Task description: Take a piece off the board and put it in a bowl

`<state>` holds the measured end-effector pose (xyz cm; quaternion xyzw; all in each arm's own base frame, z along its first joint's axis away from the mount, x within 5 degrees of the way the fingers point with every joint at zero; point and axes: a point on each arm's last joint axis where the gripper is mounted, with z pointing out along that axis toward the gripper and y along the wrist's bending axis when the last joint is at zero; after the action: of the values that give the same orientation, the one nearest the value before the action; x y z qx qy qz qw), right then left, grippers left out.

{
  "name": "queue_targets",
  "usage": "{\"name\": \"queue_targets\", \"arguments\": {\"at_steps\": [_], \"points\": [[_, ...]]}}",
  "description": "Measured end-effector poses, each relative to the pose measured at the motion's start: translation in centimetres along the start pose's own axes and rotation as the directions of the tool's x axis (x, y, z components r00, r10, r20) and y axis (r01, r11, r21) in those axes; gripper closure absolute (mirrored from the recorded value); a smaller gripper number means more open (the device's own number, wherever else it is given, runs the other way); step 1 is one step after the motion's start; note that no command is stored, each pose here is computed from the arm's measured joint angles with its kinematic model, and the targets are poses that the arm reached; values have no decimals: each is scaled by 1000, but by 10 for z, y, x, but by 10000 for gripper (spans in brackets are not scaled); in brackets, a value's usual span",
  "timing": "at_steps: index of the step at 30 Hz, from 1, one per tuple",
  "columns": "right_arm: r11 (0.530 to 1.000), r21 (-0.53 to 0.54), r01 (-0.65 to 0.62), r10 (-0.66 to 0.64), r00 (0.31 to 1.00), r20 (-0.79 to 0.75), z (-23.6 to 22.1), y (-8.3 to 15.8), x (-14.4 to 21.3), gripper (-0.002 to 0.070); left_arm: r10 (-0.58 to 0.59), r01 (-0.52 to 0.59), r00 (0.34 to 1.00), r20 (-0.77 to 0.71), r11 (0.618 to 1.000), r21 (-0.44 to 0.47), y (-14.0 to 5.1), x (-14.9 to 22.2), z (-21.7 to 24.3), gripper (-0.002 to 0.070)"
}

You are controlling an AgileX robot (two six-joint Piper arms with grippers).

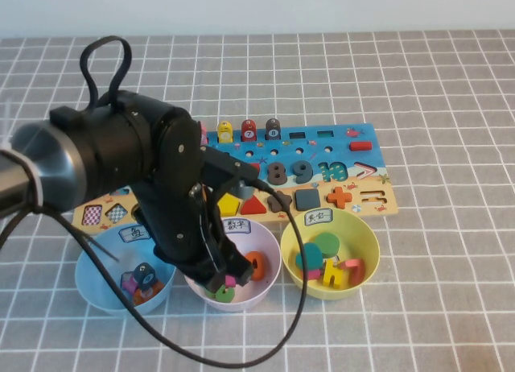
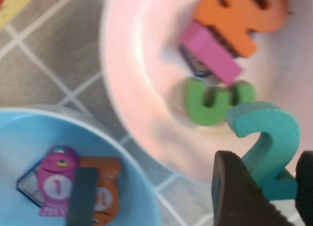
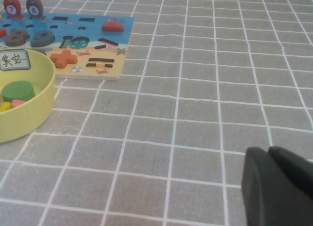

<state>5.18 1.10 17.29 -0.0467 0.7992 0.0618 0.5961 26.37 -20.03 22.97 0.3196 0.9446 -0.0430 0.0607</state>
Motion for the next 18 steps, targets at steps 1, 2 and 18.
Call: {"name": "queue_targets", "arguments": {"at_steps": [1,2,18], "points": [[1000,0,0,0,1000,0,0,0,0,694,-12,12,1000,2,1000,0,3,-1,2,454],[1000,0,0,0,1000,0,0,0,0,694,-16,16,1000,4,1000,-1,5,-2,3,454],[1000,0,0,0,1000,0,0,0,0,694,-34,33,999,7,999,11,6,-10,23,454]]}}
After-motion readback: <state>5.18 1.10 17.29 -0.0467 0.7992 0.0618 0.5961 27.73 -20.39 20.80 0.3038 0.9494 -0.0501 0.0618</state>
